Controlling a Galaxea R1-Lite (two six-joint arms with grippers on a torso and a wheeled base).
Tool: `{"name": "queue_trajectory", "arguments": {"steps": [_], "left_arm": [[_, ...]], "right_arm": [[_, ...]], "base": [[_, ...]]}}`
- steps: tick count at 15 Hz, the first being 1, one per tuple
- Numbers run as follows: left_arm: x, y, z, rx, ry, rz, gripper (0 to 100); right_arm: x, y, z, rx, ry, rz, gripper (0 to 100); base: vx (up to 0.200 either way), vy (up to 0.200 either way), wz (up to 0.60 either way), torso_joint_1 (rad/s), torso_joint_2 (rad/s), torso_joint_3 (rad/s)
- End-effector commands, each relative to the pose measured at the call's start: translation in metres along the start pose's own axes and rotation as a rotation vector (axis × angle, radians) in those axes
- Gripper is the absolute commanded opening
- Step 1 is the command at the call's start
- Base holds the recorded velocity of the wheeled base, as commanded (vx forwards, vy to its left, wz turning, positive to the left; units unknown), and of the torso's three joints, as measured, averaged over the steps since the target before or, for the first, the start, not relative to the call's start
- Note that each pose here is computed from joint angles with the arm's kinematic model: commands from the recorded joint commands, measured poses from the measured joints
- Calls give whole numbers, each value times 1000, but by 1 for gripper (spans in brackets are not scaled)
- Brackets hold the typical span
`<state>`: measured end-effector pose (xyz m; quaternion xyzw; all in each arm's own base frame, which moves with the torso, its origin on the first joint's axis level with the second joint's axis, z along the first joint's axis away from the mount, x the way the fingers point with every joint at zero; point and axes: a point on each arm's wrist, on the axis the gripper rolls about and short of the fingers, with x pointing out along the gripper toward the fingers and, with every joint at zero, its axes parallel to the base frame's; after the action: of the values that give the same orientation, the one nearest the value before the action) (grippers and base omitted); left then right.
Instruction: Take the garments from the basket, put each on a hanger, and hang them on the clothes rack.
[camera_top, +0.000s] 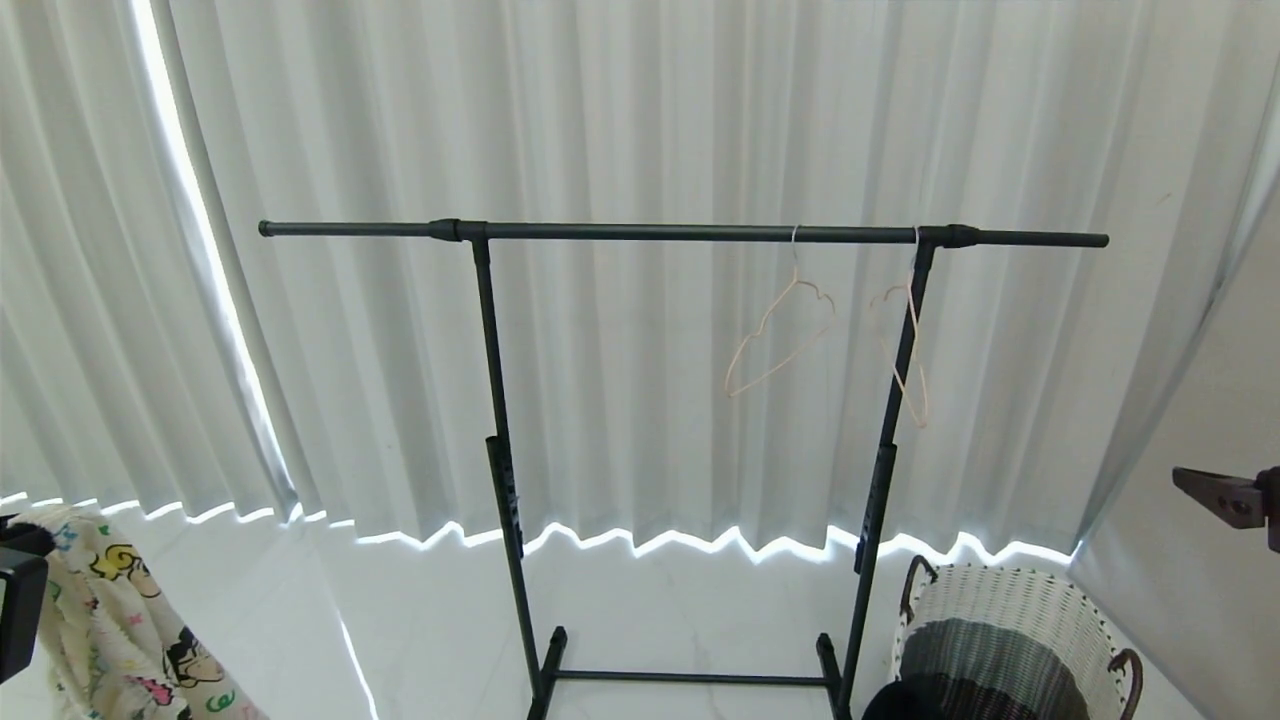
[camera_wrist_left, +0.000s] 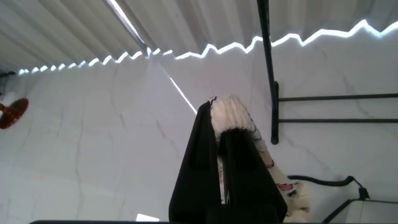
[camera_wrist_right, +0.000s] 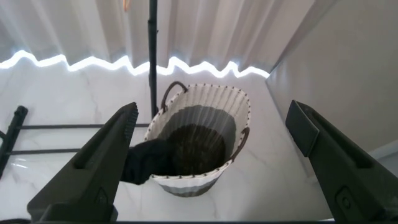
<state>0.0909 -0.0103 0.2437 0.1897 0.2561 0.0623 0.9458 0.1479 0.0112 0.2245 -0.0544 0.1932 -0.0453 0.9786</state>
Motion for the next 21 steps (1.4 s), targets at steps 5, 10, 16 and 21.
{"name": "queue_trajectory", "arguments": {"steps": [5, 10, 16, 21], "left_arm": [[1, 0, 2, 2, -31, 7, 0], [2, -1, -1, 9, -21, 5, 0], [2, -1, -1, -2, -29, 5, 0], [-3, 2, 1, -26, -90, 6, 0]], "right_arm": [[2, 1, 3, -1, -4, -1, 100], [2, 0, 9, 3, -76, -10, 100], [5, 2, -4, -72, -130, 37, 100], [7, 3, 1, -81, -140, 57, 100]], "base": [[0, 0, 0, 239, -529, -285], [0, 0, 0, 62, -126, -68], [0, 0, 0, 0, 0, 0], [160, 0, 0, -2, -4, 0]]}}
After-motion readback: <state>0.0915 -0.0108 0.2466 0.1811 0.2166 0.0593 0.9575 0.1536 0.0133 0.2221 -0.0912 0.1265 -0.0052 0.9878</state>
